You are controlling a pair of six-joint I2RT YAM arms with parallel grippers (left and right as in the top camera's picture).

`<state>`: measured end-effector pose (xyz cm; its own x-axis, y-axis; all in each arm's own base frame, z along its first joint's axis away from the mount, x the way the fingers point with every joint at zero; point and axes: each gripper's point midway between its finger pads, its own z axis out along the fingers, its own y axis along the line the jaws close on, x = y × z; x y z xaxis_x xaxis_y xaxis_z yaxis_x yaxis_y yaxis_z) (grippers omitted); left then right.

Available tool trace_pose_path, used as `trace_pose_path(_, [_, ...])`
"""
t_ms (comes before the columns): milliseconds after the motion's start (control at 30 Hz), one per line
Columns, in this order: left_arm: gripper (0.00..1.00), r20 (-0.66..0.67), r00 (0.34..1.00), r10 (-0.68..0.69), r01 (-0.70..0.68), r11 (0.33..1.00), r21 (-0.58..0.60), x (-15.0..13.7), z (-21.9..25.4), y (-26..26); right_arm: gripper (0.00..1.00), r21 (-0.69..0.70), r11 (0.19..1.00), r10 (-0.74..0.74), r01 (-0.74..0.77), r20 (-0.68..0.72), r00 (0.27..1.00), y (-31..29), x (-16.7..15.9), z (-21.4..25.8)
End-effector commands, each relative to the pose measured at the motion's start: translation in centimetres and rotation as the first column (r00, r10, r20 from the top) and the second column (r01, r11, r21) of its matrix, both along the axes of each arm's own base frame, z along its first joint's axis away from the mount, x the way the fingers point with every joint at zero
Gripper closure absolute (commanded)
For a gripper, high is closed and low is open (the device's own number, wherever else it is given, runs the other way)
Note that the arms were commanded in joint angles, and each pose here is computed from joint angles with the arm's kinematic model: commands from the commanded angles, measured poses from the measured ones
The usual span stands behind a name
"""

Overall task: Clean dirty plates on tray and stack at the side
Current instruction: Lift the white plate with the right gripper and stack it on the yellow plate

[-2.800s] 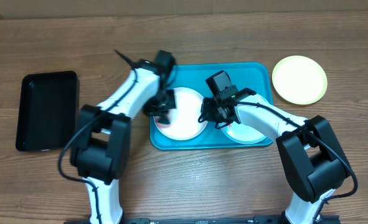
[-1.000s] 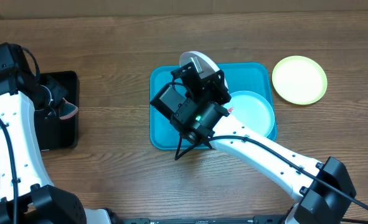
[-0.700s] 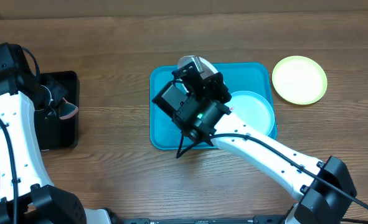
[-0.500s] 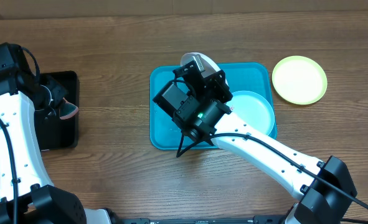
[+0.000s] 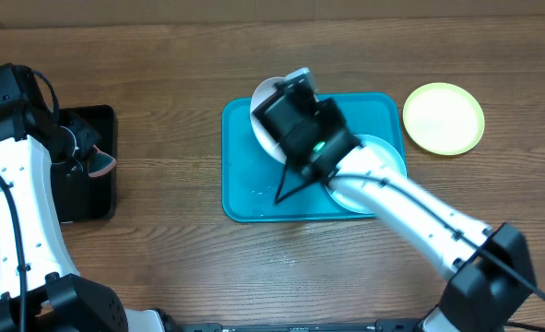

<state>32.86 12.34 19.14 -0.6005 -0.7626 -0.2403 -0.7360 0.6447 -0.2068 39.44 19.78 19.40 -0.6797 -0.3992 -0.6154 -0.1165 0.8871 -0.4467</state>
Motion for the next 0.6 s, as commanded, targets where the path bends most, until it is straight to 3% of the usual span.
trace_pose_path(0, [0.96, -0.001, 1.000, -0.028, 0.028, 1.000, 0.001, 0.0, -0.1, -0.3, 0.96, 0.394, 0.918, 0.046, 0.038, -0.203, 0.978, -0.7, 1.6, -2.2])
trace_pose_path(133, [0.96, -0.001, 1.000, -0.028, 0.028, 1.000, 0.000, 0.0, -0.1, -0.3, 0.96, 0.536, 0.800, -0.102, 0.269, -0.320, 0.942, -6.8, 3.0, -3.1])
trace_pose_path(333, [0.96, 0.002, 1.000, -0.028, 0.028, 1.000, 0.001, 0.0, -0.1, -0.3, 0.96, 0.503, 0.678, -0.330, 0.537, -0.445, 0.833, -18.4, 2.5, -5.4])
trace_pose_path(567, [0.96, 0.009, 1.000, -0.029, 0.029, 1.000, 0.004, 0.2, -0.1, -0.2, 0.96, 0.502, 0.483, -0.539, 0.717, -0.475, 0.696, -28.2, 1.9, -8.2])
